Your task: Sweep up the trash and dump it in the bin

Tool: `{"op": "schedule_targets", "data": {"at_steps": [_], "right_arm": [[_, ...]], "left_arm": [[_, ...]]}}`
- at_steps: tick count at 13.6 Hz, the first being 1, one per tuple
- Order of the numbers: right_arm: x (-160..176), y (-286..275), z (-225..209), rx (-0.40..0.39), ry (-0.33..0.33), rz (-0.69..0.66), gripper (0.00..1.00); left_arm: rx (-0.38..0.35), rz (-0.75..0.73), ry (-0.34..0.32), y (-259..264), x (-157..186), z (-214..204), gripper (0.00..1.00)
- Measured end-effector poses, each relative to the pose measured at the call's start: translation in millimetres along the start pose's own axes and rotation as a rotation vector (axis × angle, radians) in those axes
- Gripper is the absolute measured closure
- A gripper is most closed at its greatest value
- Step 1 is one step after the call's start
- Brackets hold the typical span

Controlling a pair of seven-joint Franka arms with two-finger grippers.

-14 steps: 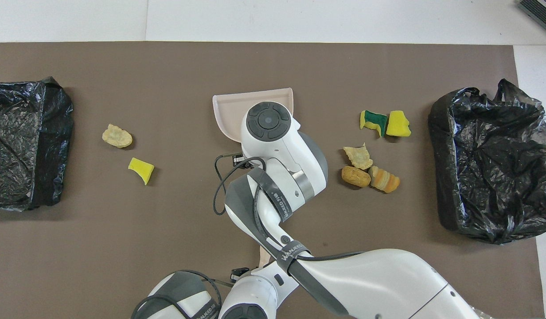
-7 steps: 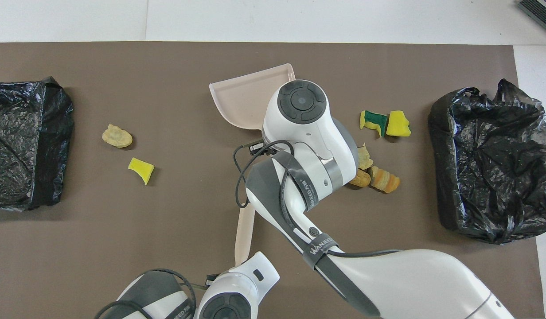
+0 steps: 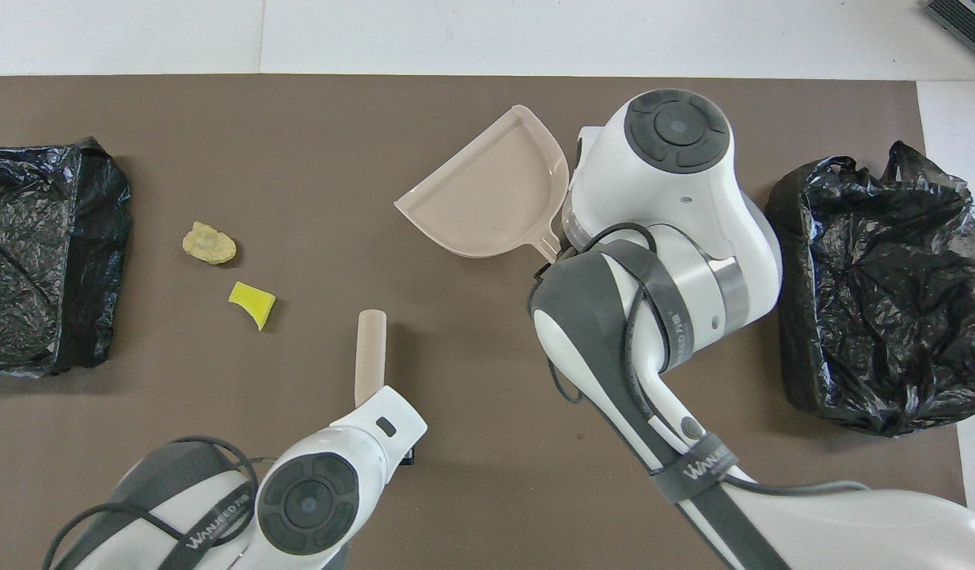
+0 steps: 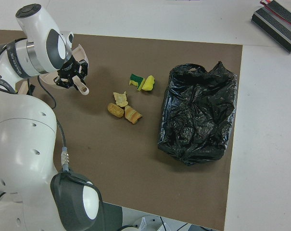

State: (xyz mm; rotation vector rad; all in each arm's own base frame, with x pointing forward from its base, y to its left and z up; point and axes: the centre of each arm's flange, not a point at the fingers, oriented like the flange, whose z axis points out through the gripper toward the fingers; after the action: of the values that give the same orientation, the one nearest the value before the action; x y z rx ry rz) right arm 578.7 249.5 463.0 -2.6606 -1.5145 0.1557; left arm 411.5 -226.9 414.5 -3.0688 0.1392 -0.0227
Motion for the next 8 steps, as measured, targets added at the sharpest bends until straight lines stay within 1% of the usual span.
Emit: {"op": "schedule_targets", "data": {"at_steps": [2,4,6,8], "right_arm": [[-11,6,18,0.011,-0.023,-0.182,0.67],[-13,10,28,-0.037,-0.063,-0.323,0.67],[-6,2,33,-0.071,-0.090,-0.441,0.67],[0,-5,42,-0.064,-0.111,-0.543,0.67]], "left_arm": [[-0.002,-0.006,-0.002,-45,39,2,0.74],[-0.002,-0.002,-0.009,-93,66,9,0.74],[-0.005,0.015,0.005,-144,82,17,0.74],[-0.005,0.024,0.032,-196,90,23,0.74]]}}
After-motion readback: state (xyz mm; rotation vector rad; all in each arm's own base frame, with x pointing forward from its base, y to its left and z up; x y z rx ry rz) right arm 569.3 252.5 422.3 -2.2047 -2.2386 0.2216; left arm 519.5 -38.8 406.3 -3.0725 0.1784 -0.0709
